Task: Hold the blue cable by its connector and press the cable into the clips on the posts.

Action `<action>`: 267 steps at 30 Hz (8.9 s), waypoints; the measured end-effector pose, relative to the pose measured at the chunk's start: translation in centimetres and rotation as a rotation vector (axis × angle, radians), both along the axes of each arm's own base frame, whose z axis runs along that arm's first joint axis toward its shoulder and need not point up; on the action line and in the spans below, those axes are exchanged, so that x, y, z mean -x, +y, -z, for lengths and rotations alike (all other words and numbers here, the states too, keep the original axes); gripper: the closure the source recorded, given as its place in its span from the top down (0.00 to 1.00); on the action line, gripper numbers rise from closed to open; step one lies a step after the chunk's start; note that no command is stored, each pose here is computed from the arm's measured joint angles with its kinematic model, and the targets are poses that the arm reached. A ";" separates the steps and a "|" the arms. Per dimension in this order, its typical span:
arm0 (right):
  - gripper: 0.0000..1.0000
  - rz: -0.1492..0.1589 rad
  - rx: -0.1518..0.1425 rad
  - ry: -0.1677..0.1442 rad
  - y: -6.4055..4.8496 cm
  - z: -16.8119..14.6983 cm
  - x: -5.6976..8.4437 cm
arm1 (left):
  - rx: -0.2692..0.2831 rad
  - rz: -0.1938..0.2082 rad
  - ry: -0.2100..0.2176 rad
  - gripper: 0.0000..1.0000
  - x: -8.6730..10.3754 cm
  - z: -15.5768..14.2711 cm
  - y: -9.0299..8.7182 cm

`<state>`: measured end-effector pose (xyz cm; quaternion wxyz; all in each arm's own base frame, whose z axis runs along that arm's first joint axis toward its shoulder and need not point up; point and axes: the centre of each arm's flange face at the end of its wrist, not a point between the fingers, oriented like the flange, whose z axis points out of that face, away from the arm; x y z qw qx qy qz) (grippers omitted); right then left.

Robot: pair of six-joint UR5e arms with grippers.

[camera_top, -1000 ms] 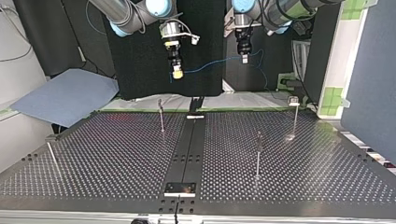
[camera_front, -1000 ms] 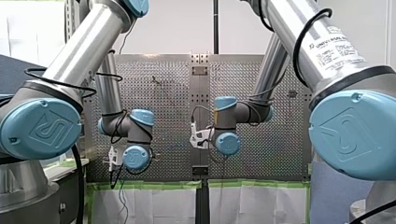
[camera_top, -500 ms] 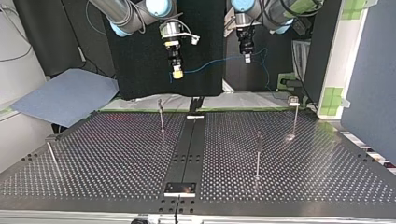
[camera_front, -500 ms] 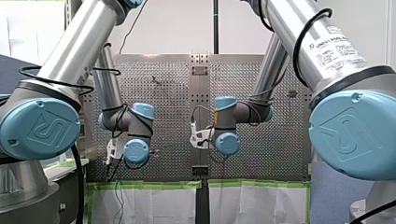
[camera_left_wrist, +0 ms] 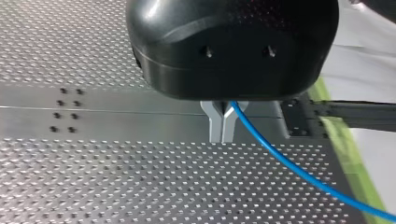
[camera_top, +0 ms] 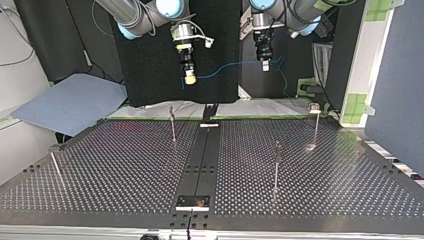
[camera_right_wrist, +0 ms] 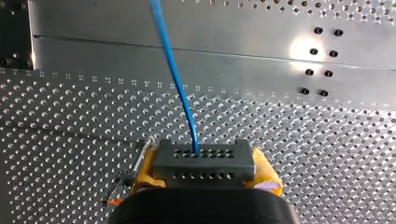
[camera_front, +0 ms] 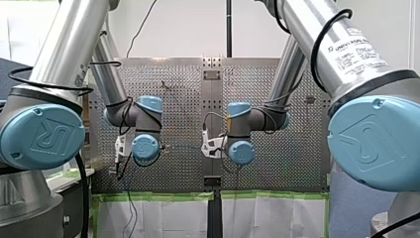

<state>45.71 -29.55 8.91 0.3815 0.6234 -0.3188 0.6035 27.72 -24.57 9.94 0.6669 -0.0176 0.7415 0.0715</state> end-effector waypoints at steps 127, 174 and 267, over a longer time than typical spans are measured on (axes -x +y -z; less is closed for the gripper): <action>0.00 -0.168 0.043 -0.123 -6.4 -21.4 -10.6 | 0.149 -0.120 -0.262 0.00 -12.5 -22.4 2.8; 0.00 -0.205 0.062 -0.236 -10.5 -25.8 -15.0 | 0.166 -0.089 -0.262 0.00 -18.1 -23.5 3.8; 0.00 -0.131 0.053 -0.237 -19.5 -23.5 -11.8 | 0.306 0.024 -0.258 0.22 -28.6 -24.9 10.6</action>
